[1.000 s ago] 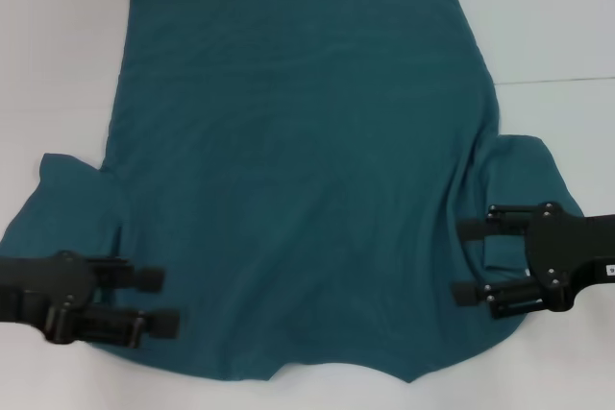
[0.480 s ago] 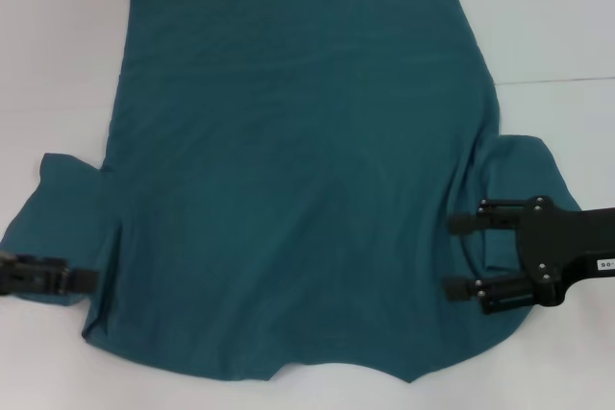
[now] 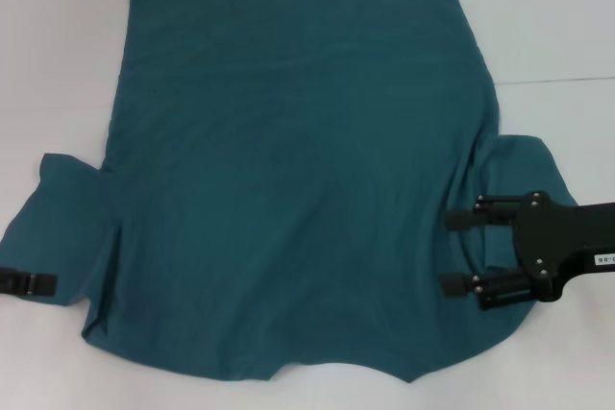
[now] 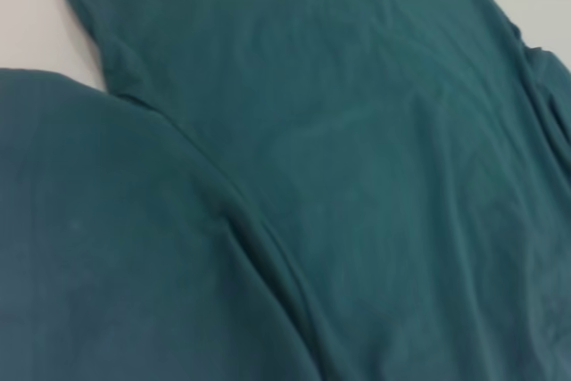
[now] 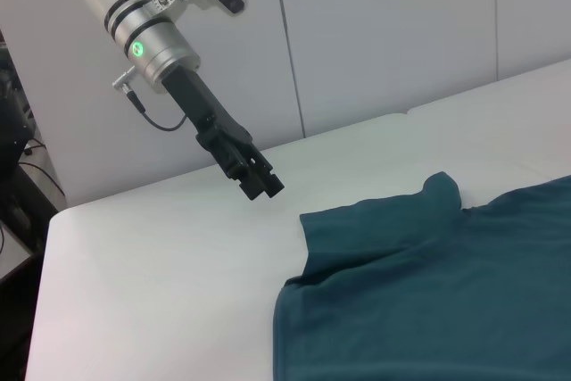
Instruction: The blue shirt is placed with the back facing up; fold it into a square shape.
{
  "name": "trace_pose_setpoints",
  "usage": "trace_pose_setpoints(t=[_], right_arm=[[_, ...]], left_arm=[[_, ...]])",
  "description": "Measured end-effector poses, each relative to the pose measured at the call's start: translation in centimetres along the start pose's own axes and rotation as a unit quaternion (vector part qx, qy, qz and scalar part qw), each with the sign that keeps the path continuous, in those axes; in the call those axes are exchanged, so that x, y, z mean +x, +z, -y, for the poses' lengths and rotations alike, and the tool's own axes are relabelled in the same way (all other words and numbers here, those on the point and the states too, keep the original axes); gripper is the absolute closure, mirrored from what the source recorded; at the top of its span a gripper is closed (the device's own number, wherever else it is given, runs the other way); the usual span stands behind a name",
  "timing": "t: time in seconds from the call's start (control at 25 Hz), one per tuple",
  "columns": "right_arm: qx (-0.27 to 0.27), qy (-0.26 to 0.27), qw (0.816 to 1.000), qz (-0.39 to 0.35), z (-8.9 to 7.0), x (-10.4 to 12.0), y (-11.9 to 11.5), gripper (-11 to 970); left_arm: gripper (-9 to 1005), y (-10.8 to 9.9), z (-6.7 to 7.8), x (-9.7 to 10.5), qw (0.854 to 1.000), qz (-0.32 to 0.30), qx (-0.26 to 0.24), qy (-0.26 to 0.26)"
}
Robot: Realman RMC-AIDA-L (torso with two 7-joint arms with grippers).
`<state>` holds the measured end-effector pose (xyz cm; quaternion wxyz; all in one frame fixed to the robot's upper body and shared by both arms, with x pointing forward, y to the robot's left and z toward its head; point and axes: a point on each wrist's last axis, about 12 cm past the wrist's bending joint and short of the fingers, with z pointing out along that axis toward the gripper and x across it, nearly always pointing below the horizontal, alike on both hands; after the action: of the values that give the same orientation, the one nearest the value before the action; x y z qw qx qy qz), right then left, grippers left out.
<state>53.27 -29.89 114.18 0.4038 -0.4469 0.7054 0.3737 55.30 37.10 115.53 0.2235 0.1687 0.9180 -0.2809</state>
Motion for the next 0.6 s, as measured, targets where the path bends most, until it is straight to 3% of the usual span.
trace_pose_setpoints(t=[0.6], right_arm=[[-0.003,-0.006,1.0,-0.006,0.2,-0.4,0.5,50]], left_arm=[[175,1.4,-1.4,-0.1,0.998,0.002,-0.062,-0.008]])
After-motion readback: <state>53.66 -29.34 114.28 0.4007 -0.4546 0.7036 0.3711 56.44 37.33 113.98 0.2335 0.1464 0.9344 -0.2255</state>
